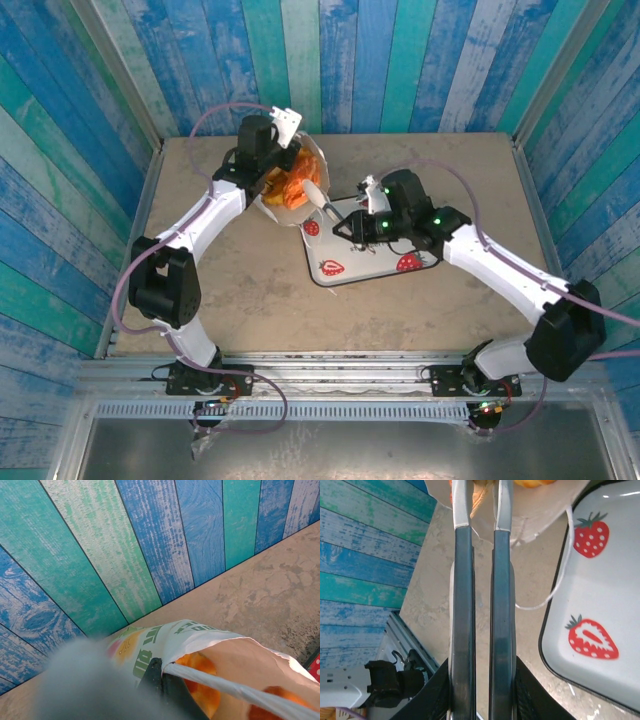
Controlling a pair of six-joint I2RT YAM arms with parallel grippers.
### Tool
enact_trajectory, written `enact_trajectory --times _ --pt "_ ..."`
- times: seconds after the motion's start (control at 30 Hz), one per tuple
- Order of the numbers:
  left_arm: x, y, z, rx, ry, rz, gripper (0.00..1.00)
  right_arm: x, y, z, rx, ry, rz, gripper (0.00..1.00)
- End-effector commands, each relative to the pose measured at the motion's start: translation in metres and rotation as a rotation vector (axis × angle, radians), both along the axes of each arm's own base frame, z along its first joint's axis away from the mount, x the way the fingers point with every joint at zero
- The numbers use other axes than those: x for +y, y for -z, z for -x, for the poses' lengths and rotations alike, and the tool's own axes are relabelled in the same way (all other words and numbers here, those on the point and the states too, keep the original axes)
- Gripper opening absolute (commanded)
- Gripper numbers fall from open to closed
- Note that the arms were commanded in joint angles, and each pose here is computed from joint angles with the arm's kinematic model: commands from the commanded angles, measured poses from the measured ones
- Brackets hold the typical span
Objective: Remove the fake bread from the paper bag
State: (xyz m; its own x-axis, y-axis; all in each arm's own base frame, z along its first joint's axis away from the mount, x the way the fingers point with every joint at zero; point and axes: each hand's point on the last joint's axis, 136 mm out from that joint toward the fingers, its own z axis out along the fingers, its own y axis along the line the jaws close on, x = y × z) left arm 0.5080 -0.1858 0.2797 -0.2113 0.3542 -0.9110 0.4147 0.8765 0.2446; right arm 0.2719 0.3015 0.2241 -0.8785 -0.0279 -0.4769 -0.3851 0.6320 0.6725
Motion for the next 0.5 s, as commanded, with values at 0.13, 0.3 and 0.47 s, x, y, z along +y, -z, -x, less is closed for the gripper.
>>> enact_trajectory --times 0.13,0.3,0.47 --pt "0.008 -0.034 0.001 -0.088 -0.041 0.020 0.00 -0.029 -0.016 0.023 -0.042 0.035 0.019 0.20" --pt "0.008 -0.035 0.000 -0.086 -0.044 0.022 0.00 -0.046 -0.025 0.035 -0.053 0.057 0.020 0.20" --pt "0.008 -0.035 0.003 -0.085 -0.035 0.014 0.00 -0.069 -0.036 0.037 -0.074 0.107 -0.008 0.20"
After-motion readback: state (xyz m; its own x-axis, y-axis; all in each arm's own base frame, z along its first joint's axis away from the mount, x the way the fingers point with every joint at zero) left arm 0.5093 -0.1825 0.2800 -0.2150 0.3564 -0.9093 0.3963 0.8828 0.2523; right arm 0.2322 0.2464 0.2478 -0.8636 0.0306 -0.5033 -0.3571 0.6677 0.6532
